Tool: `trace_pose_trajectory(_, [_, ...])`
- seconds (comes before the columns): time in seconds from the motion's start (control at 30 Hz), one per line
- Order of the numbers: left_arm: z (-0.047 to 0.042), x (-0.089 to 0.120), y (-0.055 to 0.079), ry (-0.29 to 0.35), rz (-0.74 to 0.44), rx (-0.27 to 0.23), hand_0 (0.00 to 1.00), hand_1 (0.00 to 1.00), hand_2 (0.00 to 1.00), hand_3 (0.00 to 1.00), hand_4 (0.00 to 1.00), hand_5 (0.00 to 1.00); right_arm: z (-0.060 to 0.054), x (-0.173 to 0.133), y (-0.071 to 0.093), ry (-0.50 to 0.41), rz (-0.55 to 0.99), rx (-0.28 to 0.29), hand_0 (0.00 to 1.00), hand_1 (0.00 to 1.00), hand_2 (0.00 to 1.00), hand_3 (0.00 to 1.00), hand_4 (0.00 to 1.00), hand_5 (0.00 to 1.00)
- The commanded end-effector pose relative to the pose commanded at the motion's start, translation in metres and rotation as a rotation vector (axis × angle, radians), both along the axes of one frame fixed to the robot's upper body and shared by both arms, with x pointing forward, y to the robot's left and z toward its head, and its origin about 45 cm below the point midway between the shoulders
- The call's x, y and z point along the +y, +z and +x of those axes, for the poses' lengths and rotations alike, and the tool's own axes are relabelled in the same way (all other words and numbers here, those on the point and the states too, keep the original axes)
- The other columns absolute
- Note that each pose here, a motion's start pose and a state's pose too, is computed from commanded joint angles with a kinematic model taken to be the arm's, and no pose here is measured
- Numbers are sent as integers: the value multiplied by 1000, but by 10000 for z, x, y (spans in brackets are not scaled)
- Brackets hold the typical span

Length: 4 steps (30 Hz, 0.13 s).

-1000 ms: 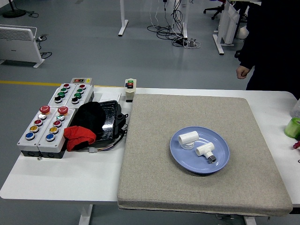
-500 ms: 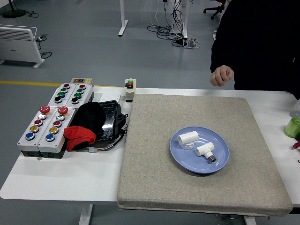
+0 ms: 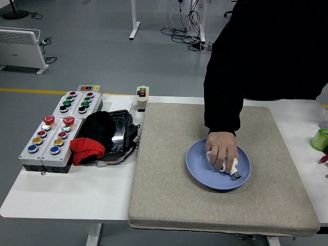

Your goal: Pick pipe place plate twice

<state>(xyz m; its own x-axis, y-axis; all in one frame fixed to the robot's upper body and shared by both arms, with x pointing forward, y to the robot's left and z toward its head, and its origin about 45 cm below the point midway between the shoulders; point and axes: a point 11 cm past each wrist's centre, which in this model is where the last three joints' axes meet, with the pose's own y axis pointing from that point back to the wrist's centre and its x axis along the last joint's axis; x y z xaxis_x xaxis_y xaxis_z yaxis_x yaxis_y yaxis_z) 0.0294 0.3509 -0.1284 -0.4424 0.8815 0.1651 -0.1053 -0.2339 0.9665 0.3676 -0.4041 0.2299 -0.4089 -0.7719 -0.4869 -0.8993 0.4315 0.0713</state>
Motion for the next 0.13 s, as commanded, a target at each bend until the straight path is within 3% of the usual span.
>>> trace_pose_trajectory(0.13, [22, 0, 2, -2, 0, -4, 695, 684, 707, 646, 309, 998, -5, -21, 10, -8, 2, -3, 831, 790, 911, 825, 565, 517])
